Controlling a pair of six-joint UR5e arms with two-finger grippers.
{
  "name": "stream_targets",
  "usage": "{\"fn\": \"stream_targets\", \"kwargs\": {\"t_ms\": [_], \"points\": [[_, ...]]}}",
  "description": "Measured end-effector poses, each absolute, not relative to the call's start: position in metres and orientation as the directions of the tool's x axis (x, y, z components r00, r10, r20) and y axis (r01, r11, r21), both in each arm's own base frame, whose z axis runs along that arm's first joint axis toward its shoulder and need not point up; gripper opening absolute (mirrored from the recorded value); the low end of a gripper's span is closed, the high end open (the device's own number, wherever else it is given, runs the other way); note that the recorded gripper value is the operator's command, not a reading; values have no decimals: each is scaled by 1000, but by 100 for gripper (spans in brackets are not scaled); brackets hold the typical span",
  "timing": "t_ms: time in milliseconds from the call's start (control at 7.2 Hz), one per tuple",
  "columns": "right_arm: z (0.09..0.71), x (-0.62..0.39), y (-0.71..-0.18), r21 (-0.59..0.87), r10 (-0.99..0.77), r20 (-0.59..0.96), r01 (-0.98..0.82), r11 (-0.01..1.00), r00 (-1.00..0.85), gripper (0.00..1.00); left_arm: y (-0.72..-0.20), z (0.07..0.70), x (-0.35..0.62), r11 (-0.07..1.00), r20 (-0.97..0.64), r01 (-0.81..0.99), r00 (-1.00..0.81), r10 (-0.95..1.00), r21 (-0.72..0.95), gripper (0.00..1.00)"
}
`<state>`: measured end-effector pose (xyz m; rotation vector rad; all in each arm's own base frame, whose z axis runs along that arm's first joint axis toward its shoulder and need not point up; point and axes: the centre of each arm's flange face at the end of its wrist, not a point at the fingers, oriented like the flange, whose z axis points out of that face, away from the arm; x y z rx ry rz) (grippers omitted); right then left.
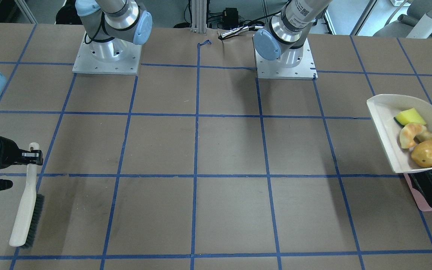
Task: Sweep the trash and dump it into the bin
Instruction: 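Carry the brush back with right gripper while left gripper lifts dustpan toward bin, then tilt the dustpan over the black bin with the left gripper to dump trash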
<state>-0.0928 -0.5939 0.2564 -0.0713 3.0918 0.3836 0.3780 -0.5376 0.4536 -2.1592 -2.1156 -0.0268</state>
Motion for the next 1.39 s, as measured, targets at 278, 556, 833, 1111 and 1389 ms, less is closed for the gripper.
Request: {"fn": "stream_targets", "kwargs": {"t_ms": [278, 556, 833, 1111, 1389], "points": [[249, -95, -589, 261, -42, -14, -44, 964, -999, 1, -524, 465, 424, -119, 101, 992, 122, 987, -32, 0], [240, -95, -584, 282, -44, -5, -43, 958, -999, 1, -526, 469, 460, -252, 98, 966, 246, 964, 54, 0], [239, -96, -582, 285, -39, 6, -36, 958, -999, 1, -539, 461, 484, -370, 107, 920, 358, 927, 129, 0], [241, -96, -582, 281, -13, 20, -7, 960, -1000, 1, -550, 448, 504, -455, 109, 868, 442, 891, 199, 0], [241, -96, -581, 281, -6, 22, 0, 960, -1000, 2, -558, 439, 515, -504, 101, 827, 495, 863, 250, 0]]}}
